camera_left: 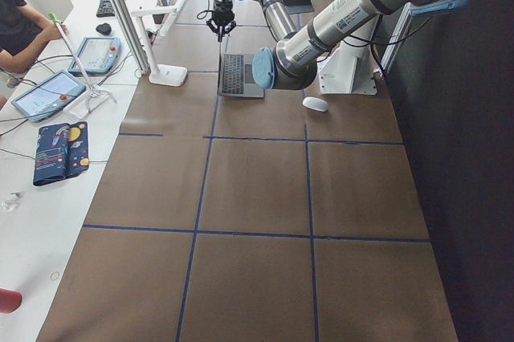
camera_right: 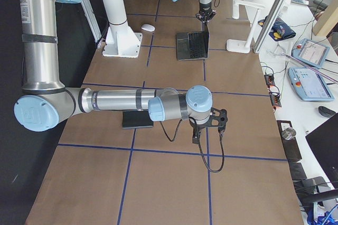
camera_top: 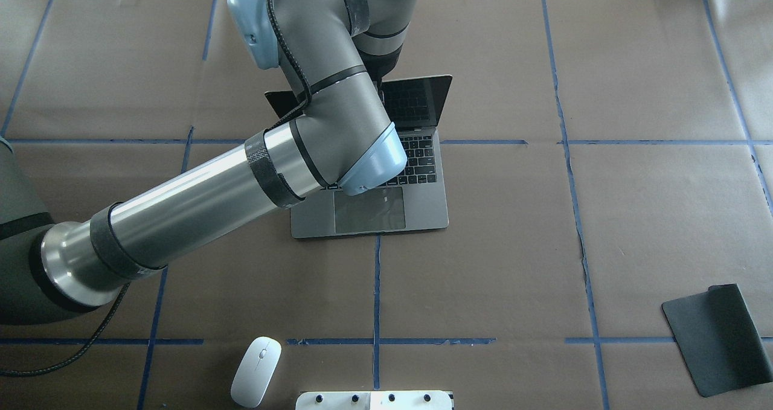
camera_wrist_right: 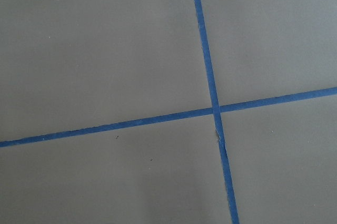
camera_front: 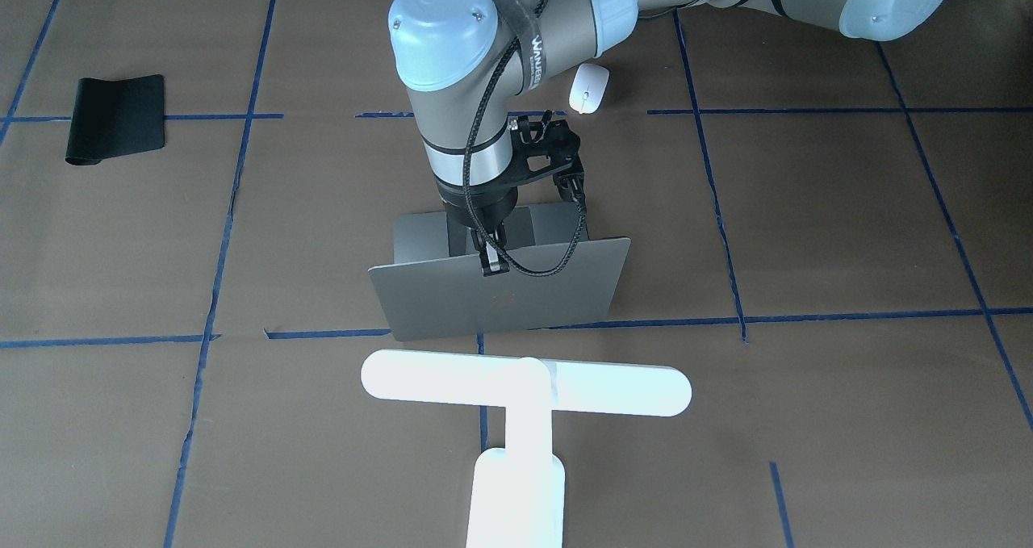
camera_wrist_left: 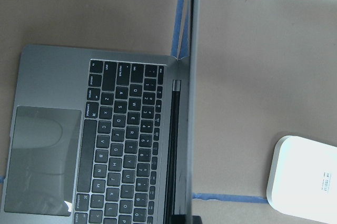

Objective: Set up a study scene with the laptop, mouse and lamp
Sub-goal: 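Carry the open laptop with the left gripper to the table center near the lamp, then release the laptop and draw the left gripper back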

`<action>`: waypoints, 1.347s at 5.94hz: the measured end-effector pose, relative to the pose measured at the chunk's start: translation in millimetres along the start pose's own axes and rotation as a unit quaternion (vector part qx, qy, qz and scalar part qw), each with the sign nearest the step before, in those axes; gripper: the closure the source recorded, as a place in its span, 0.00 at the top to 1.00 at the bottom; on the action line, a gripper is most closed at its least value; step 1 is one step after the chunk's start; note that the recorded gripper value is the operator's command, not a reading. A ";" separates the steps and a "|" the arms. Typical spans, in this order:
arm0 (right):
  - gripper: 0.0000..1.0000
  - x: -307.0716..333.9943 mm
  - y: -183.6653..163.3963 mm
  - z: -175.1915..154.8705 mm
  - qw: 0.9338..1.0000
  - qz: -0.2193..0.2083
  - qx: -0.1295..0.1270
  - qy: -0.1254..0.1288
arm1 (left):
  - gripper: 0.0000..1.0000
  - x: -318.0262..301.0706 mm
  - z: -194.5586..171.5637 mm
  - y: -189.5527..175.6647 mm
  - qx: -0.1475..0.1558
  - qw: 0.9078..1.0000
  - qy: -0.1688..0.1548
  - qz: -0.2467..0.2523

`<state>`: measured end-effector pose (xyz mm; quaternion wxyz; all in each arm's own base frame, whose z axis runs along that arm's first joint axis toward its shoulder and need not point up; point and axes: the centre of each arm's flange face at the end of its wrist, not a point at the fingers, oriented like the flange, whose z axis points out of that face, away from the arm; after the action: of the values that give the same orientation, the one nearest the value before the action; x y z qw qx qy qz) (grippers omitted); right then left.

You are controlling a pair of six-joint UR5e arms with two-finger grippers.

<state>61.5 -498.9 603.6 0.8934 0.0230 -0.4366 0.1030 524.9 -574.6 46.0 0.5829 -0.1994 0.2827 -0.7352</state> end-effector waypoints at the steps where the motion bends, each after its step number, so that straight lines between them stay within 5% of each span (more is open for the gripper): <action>1: 1.00 -0.2 0.0 0.0 1.000 0.000 0.000 0.000 | 0.49 0.9 2.9 1.2 -0.002 1.000 0.001 0.000; 2: 1.00 -0.7 0.0 -0.1 1.000 0.000 0.000 0.000 | 0.97 1.2 3.9 1.5 -0.004 1.000 0.002 0.003; 5: 1.00 -2.3 0.1 -0.6 1.000 -0.003 0.001 -0.001 | 1.00 -0.7 -2.5 -4.8 -0.008 0.999 0.005 0.048; 8: 1.00 -9.4 0.8 0.1 1.000 -0.010 0.000 -0.001 | 1.00 -42.4 -47.3 -105.7 -0.035 0.977 0.013 0.211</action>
<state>55.6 -499.6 596.3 0.8939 0.0279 -0.4375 0.0937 427.0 -507.9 80.0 0.7140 -0.1462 0.3510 -0.5879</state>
